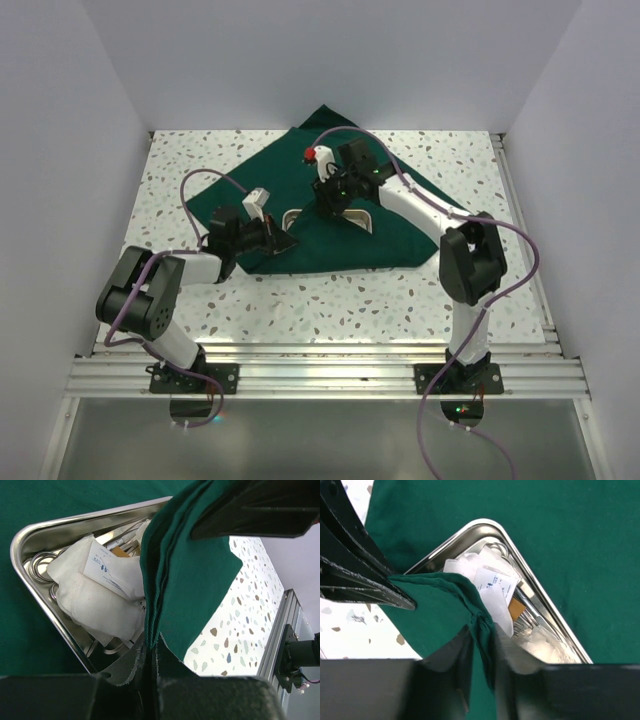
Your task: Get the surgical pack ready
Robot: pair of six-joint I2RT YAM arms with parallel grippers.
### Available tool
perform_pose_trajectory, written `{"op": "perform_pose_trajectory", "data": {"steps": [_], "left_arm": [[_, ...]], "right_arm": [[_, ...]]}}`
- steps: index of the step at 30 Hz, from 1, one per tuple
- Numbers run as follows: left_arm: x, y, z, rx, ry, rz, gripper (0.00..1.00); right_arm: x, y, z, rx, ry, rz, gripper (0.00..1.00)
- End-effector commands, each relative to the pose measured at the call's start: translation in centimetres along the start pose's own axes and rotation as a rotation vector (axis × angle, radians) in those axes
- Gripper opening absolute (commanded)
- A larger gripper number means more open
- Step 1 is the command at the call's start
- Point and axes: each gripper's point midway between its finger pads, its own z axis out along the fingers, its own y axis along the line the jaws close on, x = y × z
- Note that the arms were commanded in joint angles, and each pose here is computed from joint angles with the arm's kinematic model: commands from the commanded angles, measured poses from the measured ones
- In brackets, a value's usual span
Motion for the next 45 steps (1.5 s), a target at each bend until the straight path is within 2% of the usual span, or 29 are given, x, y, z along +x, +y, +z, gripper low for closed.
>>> {"op": "perform_pose_trajectory", "data": {"steps": [1,2,4,6,8,9,12,18,21,33,39,45], "left_arm": [[-1.8,-0.7,0.5,0.033,-0.034,0.054,0.04],[-1.8,-0.8,0.5,0.035,-0.033,0.055,0.04],[-1.8,-0.7,0.6,0.034,-0.032,0.052,0.05],[-1.8,-0.7,0.5,0.031,-0.033,0.051,0.08],[-2.1,-0.6,0.3,0.011,-0.05,0.057,0.18],[-2.4,-0.8,-0.1,0.001,-0.068,0.071,0.28],[-3.5,-0.8,-1.2,-0.059,-0.125,0.105,0.42],[-4.8,-0.2,-2.9,-0.166,-0.198,0.129,0.53],[-5.1,0.5,-3.2,-0.21,-0.213,0.128,0.56],[-3.2,5.2,-1.7,-0.378,-0.096,0.038,0.54],[-2.0,6.6,-0.6,-0.401,-0.025,0.009,0.53],[-1.4,7.3,-0.2,-0.427,0.012,0.003,0.5]], "right_arm": [[-2.5,-0.4,-1.0,0.006,-0.088,0.0,0.21],[-2.5,-0.4,-0.9,0.003,-0.089,0.004,0.1],[-2.8,-0.4,-0.9,-0.002,-0.095,0.01,0.01],[-2.7,-0.7,-0.7,-0.004,-0.096,0.024,0.0],[-2.5,-1.0,-0.6,-0.008,-0.091,0.045,0.0],[-2.6,-1.6,-0.4,0.0,-0.09,0.06,0.0],[-2.4,-2.8,-0.1,-0.001,-0.075,0.114,0.0],[-1.4,-4.5,1.5,-0.003,-0.038,0.177,0.0],[-1.1,-5.1,2.2,0.003,-0.027,0.185,0.0],[-1.5,-6.7,3.6,0.021,-0.029,0.189,0.02],[-1.6,-7.3,4.3,0.013,-0.024,0.194,0.03],[-1.3,-7.7,4.8,0.017,-0.025,0.205,0.12]]}}
